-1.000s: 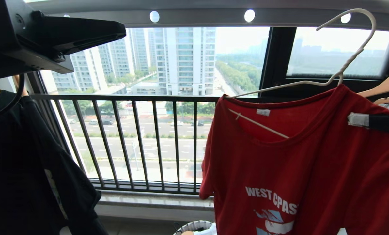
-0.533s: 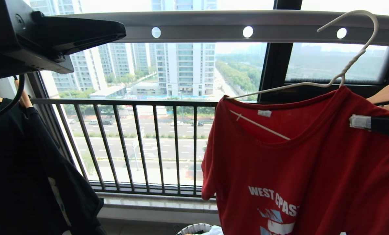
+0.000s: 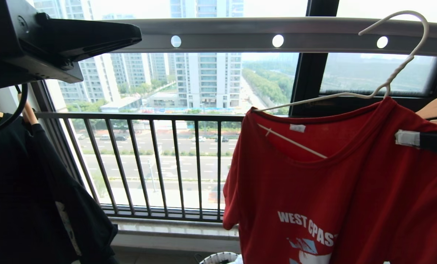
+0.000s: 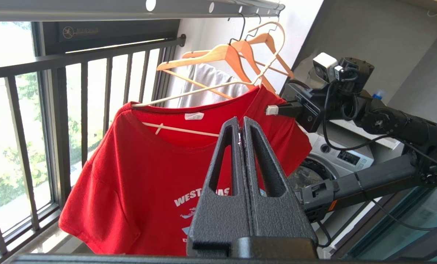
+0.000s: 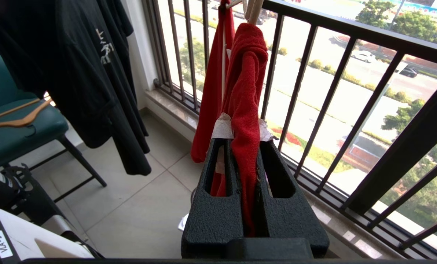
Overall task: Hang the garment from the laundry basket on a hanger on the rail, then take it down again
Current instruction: Hang the clothes rack on the clothesline
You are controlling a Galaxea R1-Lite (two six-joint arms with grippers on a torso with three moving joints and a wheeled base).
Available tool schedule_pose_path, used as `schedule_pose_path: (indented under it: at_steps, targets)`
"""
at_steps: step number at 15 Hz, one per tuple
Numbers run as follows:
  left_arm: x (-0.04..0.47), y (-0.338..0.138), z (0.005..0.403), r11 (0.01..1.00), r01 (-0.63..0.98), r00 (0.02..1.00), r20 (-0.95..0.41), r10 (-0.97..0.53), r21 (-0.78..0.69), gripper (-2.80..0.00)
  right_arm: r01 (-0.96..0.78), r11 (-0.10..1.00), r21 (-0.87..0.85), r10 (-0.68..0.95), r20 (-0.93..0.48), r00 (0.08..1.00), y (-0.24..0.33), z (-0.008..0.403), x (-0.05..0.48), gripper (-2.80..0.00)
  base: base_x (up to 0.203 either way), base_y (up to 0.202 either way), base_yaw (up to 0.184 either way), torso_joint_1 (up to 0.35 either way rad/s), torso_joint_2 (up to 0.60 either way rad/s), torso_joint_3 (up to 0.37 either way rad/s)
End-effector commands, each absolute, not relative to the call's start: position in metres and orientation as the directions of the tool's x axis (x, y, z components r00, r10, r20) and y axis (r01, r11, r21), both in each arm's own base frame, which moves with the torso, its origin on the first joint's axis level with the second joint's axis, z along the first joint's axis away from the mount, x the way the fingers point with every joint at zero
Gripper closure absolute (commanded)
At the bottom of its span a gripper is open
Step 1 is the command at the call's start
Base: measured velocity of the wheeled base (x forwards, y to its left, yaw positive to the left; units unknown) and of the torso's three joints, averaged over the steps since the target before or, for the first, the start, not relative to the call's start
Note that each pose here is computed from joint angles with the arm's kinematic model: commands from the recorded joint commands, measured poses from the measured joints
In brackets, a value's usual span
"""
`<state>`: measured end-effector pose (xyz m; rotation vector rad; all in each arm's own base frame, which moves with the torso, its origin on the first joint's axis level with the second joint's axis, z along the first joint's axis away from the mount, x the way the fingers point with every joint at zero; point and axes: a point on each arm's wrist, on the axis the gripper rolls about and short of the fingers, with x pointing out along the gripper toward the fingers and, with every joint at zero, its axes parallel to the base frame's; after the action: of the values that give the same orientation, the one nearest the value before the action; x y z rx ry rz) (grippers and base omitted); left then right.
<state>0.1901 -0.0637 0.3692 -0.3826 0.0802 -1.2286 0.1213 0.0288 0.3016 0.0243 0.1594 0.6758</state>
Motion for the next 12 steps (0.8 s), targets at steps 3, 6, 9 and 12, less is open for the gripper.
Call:
schedule_pose_path:
  at_steps: [3, 6, 9, 12]
  targets:
    - [0.197, -0.066, 0.366, 0.276, 0.898, 0.338, 0.135, -0.931, -0.343, 0.00, -0.660, 0.746, 0.083, 0.664, -0.153, 0.732, 0.037, 0.303, 0.131, 0.00, 0.000, 0.000, 0.000, 0.000, 0.00, 0.000]
    - [0.201, -0.068, 0.364, 0.274, 0.895, 0.336, 0.130, -0.933, -0.352, 0.00, -0.678, 0.730, 0.087, 0.681, -0.176, 0.711, 0.051, 0.300, 0.146, 0.00, 0.000, 0.000, 0.000, 0.000, 0.00, 0.000]
    - [0.202, -0.068, 0.364, 0.274, 0.894, 0.337, 0.130, -0.933, -0.354, 0.00, -0.675, 0.734, 0.073, 0.677, -0.156, 0.719, 0.057, 0.299, 0.167, 0.00, 0.000, 0.000, 0.000, 0.000, 0.00, 0.000]
    - [0.201, -0.067, 0.365, 0.277, 0.895, 0.340, 0.134, -0.931, -0.350, 0.00, -0.673, 0.736, 0.080, 0.675, -0.170, 0.718, 0.063, 0.292, 0.189, 0.00, 0.000, 0.000, 0.000, 0.000, 0.00, 0.000]
